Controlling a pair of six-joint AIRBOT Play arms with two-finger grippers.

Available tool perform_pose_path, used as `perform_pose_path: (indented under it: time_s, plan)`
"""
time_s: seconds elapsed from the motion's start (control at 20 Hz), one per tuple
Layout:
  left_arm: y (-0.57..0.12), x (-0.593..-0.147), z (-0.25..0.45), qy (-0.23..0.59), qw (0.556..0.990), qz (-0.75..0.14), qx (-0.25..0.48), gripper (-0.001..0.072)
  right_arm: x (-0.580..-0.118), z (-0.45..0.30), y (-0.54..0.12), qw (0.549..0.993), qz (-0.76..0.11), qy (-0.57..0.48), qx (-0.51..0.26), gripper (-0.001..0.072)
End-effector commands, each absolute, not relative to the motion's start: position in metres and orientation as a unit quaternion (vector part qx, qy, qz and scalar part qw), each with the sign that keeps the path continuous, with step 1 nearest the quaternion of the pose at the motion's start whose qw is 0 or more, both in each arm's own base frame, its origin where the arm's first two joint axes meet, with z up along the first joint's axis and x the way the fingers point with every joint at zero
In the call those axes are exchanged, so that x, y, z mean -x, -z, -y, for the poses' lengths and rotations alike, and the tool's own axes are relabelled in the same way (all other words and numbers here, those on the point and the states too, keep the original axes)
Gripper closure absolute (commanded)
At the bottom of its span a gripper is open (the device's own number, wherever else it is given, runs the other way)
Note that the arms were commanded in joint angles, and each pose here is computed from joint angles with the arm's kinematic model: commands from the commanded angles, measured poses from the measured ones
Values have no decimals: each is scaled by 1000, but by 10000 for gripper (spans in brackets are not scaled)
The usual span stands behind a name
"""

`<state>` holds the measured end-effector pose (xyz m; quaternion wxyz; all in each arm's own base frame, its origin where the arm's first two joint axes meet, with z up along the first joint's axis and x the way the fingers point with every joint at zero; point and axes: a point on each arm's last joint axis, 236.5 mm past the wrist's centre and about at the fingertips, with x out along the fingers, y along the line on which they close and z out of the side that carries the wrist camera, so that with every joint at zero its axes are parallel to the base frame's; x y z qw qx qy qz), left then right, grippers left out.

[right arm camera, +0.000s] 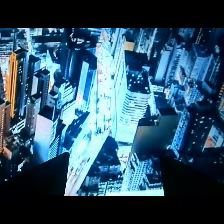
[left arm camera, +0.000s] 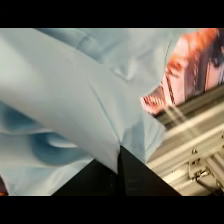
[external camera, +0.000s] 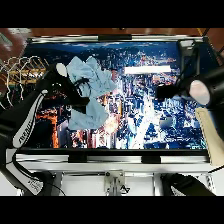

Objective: Fold the shirts.

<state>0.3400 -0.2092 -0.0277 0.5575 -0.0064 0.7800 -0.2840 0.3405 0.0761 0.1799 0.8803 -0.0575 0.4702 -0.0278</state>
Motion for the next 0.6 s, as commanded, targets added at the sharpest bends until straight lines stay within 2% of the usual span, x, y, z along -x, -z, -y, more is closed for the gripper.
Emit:
perform_pose_path:
  time_s: [0.0, 0.15, 0.3, 0.45, 0.55]
  plan:
    - [35, -277, 246, 305, 534, -788, -33, 649, -348, -31, -215, 890, -443, 78, 70, 33]
    - [38, -236, 273, 326, 536, -778, -36, 649, -353, 10, -224, 892, -432, 122, 47, 33]
    - [28, -214, 312, 354, 537, -765, 16, 649, -362, 25, -225, 899, -421, 122, 14, 33]
    - [12, -211, 355, 391, 555, -732, 56, 648, -375, 19, -229, 911, -400, 93, -25, 33]
    - [2, -220, 361, 400, 568, -717, 56, 631, -383, 10, -228, 915, -395, 75, -31, 33]
